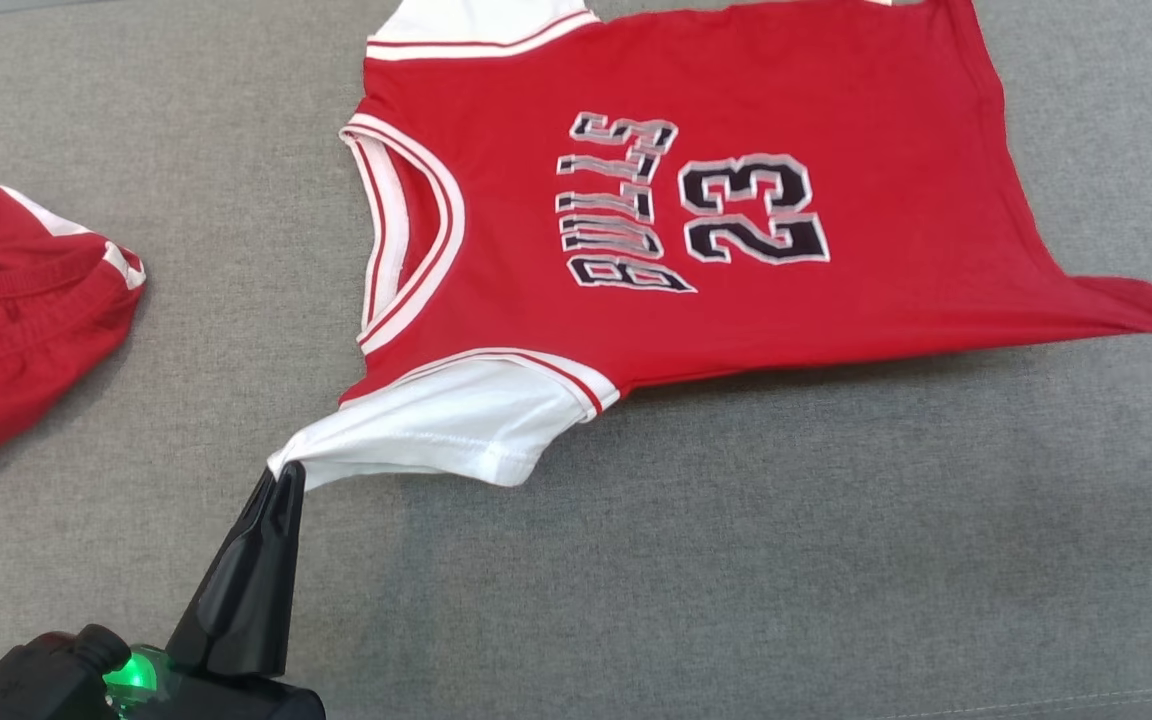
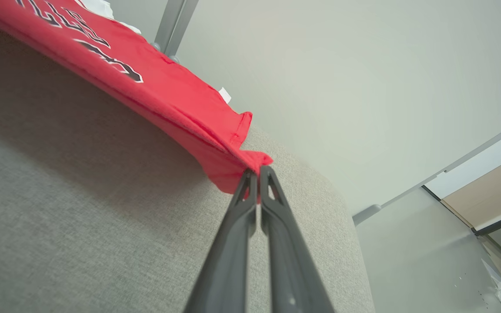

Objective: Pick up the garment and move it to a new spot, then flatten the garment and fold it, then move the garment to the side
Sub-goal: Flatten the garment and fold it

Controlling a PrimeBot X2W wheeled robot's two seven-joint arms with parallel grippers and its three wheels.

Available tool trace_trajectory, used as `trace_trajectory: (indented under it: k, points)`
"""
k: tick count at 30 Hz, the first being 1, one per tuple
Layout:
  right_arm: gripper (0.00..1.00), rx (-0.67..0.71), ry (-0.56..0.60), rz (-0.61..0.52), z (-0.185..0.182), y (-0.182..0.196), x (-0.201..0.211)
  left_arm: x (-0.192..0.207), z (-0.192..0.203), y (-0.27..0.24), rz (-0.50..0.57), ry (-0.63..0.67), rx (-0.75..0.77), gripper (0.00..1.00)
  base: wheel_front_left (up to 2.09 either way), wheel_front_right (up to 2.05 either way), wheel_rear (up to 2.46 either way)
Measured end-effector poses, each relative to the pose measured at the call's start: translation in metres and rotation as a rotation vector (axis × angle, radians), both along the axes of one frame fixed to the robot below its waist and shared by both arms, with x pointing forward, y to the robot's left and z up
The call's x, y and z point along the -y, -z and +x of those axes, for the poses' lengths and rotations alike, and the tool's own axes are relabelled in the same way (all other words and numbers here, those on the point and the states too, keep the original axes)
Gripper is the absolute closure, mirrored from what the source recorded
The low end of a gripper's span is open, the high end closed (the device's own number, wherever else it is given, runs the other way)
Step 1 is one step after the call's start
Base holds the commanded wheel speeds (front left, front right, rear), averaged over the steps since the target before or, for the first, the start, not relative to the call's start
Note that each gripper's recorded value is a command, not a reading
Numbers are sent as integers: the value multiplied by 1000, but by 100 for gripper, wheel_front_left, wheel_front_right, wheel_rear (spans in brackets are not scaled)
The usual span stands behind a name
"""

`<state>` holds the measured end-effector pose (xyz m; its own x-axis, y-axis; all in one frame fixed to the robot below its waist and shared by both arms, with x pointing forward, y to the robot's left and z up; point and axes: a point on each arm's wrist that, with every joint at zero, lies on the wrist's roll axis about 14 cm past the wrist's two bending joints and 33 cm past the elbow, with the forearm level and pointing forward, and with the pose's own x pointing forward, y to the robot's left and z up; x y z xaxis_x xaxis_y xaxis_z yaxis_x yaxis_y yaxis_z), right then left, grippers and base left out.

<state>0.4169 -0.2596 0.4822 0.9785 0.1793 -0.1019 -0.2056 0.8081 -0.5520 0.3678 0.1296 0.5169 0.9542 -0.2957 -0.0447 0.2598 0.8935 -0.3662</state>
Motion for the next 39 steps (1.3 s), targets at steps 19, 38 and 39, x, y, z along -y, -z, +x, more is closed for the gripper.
trace_trajectory:
  k: [19,38,39]
  points:
    - [100,-114,23,58,17,29,-9,36,51,3,3,100,22,100,0,0,0]
    - [100,-165,-5,41,85,69,-16,27,144,48,76,57,15,100,0,0,0]
    - [100,-168,-9,39,88,72,-17,26,148,52,84,56,12,100,0,0,0]
